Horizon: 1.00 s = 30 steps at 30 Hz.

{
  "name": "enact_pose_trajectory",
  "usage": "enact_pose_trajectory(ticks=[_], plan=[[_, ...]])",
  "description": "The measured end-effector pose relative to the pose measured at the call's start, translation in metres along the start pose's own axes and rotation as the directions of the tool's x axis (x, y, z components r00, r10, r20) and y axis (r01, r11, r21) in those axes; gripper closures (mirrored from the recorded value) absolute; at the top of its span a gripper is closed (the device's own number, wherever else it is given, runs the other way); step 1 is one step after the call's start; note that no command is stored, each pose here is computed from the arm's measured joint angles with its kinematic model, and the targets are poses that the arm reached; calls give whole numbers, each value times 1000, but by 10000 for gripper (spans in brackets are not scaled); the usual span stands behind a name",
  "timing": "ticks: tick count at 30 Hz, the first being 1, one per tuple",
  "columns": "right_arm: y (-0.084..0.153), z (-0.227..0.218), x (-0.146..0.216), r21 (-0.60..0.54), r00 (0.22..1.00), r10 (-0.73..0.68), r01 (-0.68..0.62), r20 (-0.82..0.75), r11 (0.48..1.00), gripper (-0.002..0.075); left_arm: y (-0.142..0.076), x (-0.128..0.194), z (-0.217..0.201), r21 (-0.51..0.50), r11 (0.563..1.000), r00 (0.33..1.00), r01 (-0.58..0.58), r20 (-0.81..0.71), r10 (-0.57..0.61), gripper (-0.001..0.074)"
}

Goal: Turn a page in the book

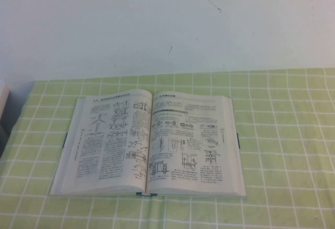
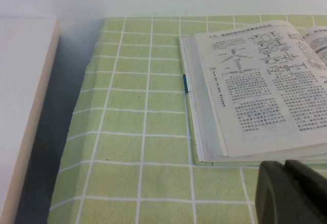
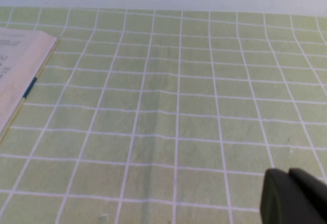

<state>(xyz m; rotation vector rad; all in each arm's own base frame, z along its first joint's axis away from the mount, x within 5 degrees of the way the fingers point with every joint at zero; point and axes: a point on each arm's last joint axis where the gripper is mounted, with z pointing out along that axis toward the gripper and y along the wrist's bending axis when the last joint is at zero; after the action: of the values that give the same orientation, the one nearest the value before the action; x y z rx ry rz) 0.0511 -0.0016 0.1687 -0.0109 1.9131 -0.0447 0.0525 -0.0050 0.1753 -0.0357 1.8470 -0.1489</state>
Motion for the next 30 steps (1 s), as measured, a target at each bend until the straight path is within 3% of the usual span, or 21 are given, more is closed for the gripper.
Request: enact_pose_trajectory(ticks=[14,30], plan=[[0,0,0,0,1000,0,0,0,1000,729,0,-3,0,-1,1000,999,-18,46,18,738],[-1,0,-2,16,999,-41,41,22,999,729,-3,-30,-5,23,999,941,-26,338,17,738]])
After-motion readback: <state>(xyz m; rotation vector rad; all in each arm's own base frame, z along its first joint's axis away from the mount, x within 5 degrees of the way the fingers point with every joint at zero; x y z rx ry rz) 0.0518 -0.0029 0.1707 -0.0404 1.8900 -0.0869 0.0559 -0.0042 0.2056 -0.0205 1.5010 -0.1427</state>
